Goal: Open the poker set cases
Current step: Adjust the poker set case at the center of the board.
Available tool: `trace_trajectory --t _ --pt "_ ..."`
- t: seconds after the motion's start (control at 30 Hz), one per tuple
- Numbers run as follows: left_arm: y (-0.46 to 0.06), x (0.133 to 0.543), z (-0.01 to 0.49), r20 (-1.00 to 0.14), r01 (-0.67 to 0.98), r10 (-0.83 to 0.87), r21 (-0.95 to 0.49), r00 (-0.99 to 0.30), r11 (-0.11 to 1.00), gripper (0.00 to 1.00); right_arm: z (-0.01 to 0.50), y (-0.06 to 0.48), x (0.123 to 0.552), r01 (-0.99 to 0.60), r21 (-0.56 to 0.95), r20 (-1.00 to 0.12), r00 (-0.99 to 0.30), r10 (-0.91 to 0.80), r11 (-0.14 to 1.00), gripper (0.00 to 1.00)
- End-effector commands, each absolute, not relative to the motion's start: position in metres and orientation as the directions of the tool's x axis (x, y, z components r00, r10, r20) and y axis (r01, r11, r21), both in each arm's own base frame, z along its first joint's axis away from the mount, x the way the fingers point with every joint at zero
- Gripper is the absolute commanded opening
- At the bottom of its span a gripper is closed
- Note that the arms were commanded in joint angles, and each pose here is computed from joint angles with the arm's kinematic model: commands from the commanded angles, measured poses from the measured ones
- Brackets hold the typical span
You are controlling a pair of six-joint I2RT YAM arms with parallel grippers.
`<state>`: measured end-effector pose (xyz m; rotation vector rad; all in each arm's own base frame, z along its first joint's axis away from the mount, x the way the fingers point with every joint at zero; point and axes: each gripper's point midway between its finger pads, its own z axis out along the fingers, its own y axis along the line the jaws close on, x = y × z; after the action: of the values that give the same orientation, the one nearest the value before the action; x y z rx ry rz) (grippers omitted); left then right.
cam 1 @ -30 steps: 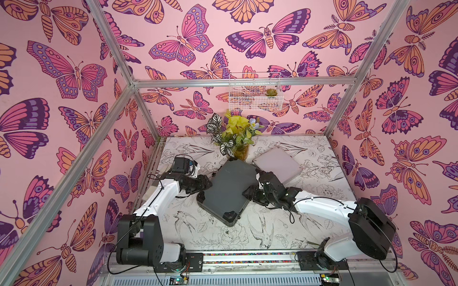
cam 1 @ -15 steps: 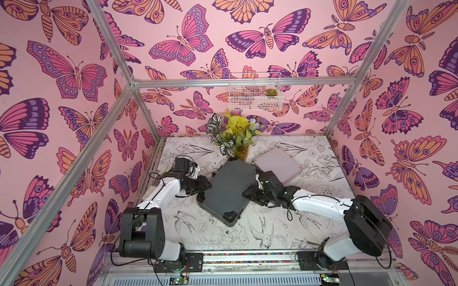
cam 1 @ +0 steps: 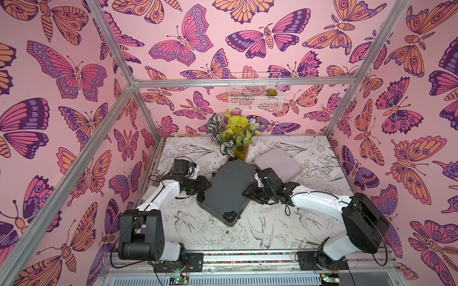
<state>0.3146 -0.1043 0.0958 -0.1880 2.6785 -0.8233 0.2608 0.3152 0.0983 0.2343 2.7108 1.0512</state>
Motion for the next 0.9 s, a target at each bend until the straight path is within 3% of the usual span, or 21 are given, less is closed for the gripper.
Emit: trace_trajectory --t 0.0,0.33,0.87 --pt "-0.127 0.254 0.063 -0.01 -0.15 -0.192 -0.585 -0.981 0.797 0.57 0.104 0.334 0.276 -0.024 0.708 -0.216 -0.959 0.185 0.706 0.5" --pt "-0.139 0.231 0.057 0.056 -0.18 -0.185 -0.609 -0.981 0.772 0.56 0.1 0.339 0.279 -0.039 0.709 -0.211 -0.964 0.159 0.704 0.48" --pt "-0.158 0.198 0.058 0.163 -0.263 -0.207 -0.631 -0.965 0.73 0.58 0.096 0.345 0.277 -0.062 0.722 -0.2 -0.972 0.122 0.69 0.55"
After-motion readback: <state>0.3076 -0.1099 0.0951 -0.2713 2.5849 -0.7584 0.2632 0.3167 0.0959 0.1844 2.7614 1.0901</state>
